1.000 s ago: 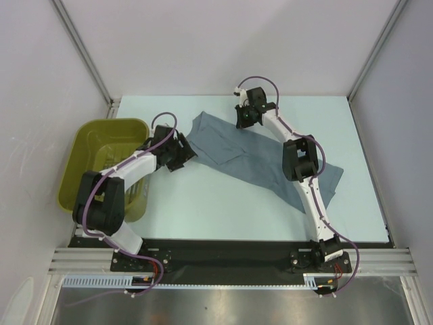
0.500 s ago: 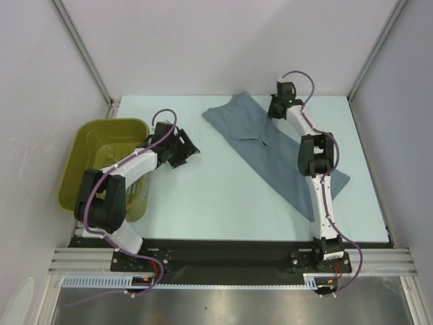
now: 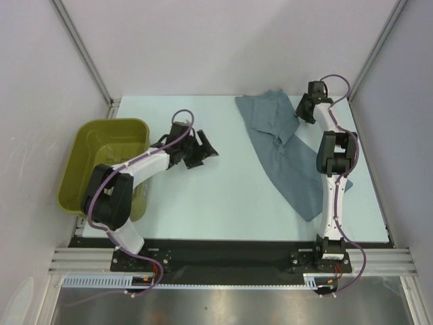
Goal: Fold and stack the t-shirts
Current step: Fold the tshirt
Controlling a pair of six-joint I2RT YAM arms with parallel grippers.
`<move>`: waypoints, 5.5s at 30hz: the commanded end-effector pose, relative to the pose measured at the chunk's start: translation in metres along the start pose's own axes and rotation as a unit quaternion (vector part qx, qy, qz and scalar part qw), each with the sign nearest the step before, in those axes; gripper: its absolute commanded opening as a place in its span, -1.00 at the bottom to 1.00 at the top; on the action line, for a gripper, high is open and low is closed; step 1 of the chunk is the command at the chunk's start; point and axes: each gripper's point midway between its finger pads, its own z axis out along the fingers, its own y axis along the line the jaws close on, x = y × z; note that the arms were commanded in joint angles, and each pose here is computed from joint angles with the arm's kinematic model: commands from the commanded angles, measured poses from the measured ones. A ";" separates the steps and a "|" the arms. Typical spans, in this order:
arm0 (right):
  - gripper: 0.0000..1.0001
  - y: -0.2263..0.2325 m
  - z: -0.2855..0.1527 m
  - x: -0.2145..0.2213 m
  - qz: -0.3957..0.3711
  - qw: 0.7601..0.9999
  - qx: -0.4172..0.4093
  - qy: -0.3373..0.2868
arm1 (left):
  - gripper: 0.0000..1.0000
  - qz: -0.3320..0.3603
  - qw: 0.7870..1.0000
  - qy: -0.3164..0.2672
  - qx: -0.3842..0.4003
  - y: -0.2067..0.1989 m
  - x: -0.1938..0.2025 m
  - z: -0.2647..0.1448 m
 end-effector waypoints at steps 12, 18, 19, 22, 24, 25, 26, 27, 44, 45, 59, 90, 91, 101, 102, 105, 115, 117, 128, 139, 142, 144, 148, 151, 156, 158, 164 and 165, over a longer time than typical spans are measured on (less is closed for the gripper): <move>-0.25 -0.031 -0.184 0.015 -0.061 0.996 0.049 0.042 | 0.41 0.066 0.963 0.177 0.191 -0.134 0.164 0.010; -1.00 -0.049 -0.233 0.108 -0.076 0.991 0.022 0.110 | 0.42 0.055 0.947 0.221 0.228 -0.173 0.204 0.020; -1.00 -0.051 -0.238 0.118 -0.083 0.990 0.023 0.116 | 0.38 0.059 0.945 0.227 0.227 -0.179 0.213 0.022; -1.00 -0.054 -0.260 0.148 -0.091 0.987 0.014 0.129 | 0.16 0.046 0.949 0.224 0.217 -0.189 0.228 0.029; -1.00 -0.050 -0.276 0.152 -0.090 0.989 -0.003 0.121 | -0.02 -0.001 0.950 0.230 0.209 -0.192 0.241 0.037; -1.00 -0.054 -0.281 0.154 -0.091 0.988 0.002 0.121 | -0.05 -0.011 0.949 0.228 0.218 -0.200 0.251 0.036; -1.00 -0.055 -0.285 0.153 -0.092 0.989 0.002 0.119 | -0.03 -0.038 0.951 0.235 0.200 -0.198 0.260 0.041; -1.00 -0.056 -0.292 0.150 -0.093 0.990 0.002 0.109 | 0.02 -0.046 0.953 0.233 0.186 -0.197 0.264 0.041; -1.00 -0.076 -0.344 0.111 -0.060 0.998 0.010 0.033 | 0.11 -0.115 0.960 0.241 0.083 -0.176 0.340 0.071; -1.00 -0.075 -0.345 0.112 -0.059 0.998 0.007 0.034 | 0.10 -0.114 0.961 0.238 0.082 -0.177 0.340 0.072; -1.00 -0.074 -0.350 0.105 -0.060 0.998 0.005 0.019 | -0.12 -0.123 0.958 0.252 0.064 -0.183 0.361 0.089; -1.00 -0.044 -0.347 0.151 -0.084 0.992 -0.059 0.076 | -0.99 0.132 0.912 0.388 -0.009 -0.071 0.355 0.008; -1.00 -0.042 -0.347 0.157 -0.084 0.991 -0.063 0.083 | -0.99 0.158 0.906 0.392 -0.013 -0.058 0.355 0.003; -0.99 -0.058 -0.334 0.243 -0.036 0.976 -0.075 0.202 | -0.99 0.241 0.889 0.388 -0.024 0.020 0.332 -0.047; -0.97 -0.059 -0.332 0.246 -0.031 0.975 -0.077 0.205 | -0.99 0.244 0.889 0.387 -0.026 0.024 0.330 -0.049; -0.95 -0.058 -0.327 0.252 -0.025 0.973 -0.080 0.215 | -0.99 0.249 0.889 0.383 -0.030 0.035 0.323 -0.052; -0.73 -0.050 -0.295 0.211 -0.033 0.979 -0.092 0.177 | 0.00 0.299 0.880 0.365 -0.051 0.080 0.283 -0.075; -0.63 -0.046 -0.278 0.204 -0.028 0.979 -0.094 0.181 | 0.36 0.312 0.888 0.337 0.007 0.055 0.276 -0.084; 0.26 -0.004 -0.171 0.094 -0.039 0.984 -0.130 0.112 | 0.78 0.364 0.894 0.220 0.144 -0.076 0.183 -0.110; 0.35 0.011 -0.077 0.027 -0.014 0.980 -0.190 0.055 | 0.91 0.316 0.930 0.002 0.188 -0.140 -0.031 0.026; 0.26 0.017 -0.066 0.010 -0.004 0.980 -0.197 0.032 | 0.73 0.280 0.934 -0.026 0.221 -0.153 -0.071 0.070; 0.17 0.018 -0.055 0.010 0.013 0.978 -0.205 0.034 | 0.67 0.272 0.931 -0.028 0.240 -0.162 -0.085 0.100; 0.04 0.022 -0.041 0.006 0.027 0.975 -0.220 0.021 | 0.63 0.253 0.931 -0.042 0.259 -0.173 -0.100 0.137; -0.04 0.019 -0.031 0.011 0.032 0.975 -0.219 0.028 | 0.64 0.232 0.935 -0.062 0.262 -0.170 -0.106 0.156; -0.15 0.022 -0.017 0.015 0.046 0.971 -0.234 0.025 | 0.49 0.197 0.942 -0.076 0.263 -0.162 -0.109 0.181; -0.16 0.021 -0.011 0.017 0.054 0.971 -0.232 0.028 | 0.39 0.173 0.945 -0.078 0.268 -0.157 -0.107 0.193; -0.28 0.025 -0.001 0.016 0.092 0.963 -0.250 0.032 | 0.29 0.086 0.951 -0.062 0.289 -0.152 -0.106 0.224; -0.31 0.030 -0.002 0.011 0.090 0.961 -0.258 0.030 | 0.26 0.077 0.947 -0.066 0.304 -0.162 -0.112 0.219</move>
